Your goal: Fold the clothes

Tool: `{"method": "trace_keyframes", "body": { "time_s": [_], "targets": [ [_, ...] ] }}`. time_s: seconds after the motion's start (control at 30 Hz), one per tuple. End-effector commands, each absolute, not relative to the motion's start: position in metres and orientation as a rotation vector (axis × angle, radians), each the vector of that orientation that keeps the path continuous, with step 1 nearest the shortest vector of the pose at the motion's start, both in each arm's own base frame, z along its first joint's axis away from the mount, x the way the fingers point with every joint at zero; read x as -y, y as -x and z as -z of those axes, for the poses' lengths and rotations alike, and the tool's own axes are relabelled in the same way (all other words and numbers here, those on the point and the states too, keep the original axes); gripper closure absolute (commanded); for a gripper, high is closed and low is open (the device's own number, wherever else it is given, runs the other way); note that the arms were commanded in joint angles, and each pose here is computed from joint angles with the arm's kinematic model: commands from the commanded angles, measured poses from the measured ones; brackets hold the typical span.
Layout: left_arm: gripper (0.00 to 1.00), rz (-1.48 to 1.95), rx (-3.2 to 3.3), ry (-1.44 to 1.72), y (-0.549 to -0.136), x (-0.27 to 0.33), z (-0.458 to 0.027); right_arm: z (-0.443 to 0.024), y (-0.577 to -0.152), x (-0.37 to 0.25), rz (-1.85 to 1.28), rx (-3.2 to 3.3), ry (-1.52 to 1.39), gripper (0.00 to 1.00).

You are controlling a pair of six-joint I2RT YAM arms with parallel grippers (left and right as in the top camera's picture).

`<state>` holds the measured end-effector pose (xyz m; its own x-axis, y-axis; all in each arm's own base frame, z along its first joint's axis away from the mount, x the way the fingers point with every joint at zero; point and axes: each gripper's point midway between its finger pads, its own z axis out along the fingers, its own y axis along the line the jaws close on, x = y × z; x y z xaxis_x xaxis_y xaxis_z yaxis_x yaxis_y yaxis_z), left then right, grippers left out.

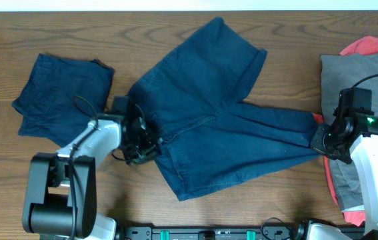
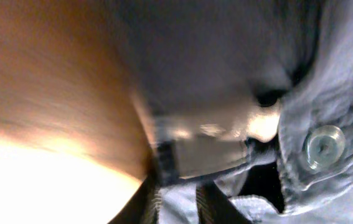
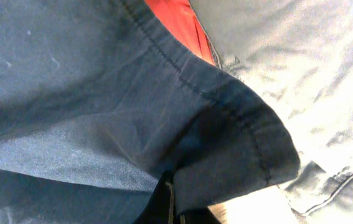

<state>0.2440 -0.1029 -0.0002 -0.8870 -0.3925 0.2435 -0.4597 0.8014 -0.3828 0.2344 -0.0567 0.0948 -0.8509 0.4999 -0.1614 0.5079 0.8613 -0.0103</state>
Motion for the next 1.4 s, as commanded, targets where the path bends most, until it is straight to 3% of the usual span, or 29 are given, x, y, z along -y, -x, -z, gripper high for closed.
{"method": "trace_keyframes", "body": {
  "time_s": [0.0, 0.27, 0.7, 0.73, 0.8, 1.07, 1.37],
  "targets": [
    [0.73, -0.475, 2.958, -0.688, -0.268, 0.062, -0.002, -0.095, -0.229, 0.063, 0.119, -2.868, -0.857, 0.99],
    [0.59, -0.491, 2.973, -0.725, -0.283, 0.056, -0.015, -0.094, -0.231, 0.044, 0.006, -2.896, -0.817, 0.99],
    [0.59, -0.528, 3.045, -0.610, -0.300, 0.080, -0.001, -0.093, -0.238, 0.028, 0.006, -2.885, -0.779, 0.99],
    [0.63, -0.524, 3.048, -0.610, -0.302, 0.080, 0.002, -0.093, -0.239, 0.028, 0.006, -2.883, -0.778, 0.99],
    [0.87, -0.529, 3.053, -0.611, -0.307, 0.080, 0.010, -0.093, -0.240, 0.028, 0.004, -2.880, -0.775, 0.99],
    [0.94, -0.614, 3.176, -0.631, -0.353, 0.078, 0.033, -0.096, -0.256, 0.008, -0.071, -2.851, -0.679, 0.99],
    [0.94, -0.777, 3.406, -0.673, -0.442, 0.065, -0.029, -0.097, -0.276, -0.015, -0.114, -2.793, -0.633, 0.99]
  ]
}}
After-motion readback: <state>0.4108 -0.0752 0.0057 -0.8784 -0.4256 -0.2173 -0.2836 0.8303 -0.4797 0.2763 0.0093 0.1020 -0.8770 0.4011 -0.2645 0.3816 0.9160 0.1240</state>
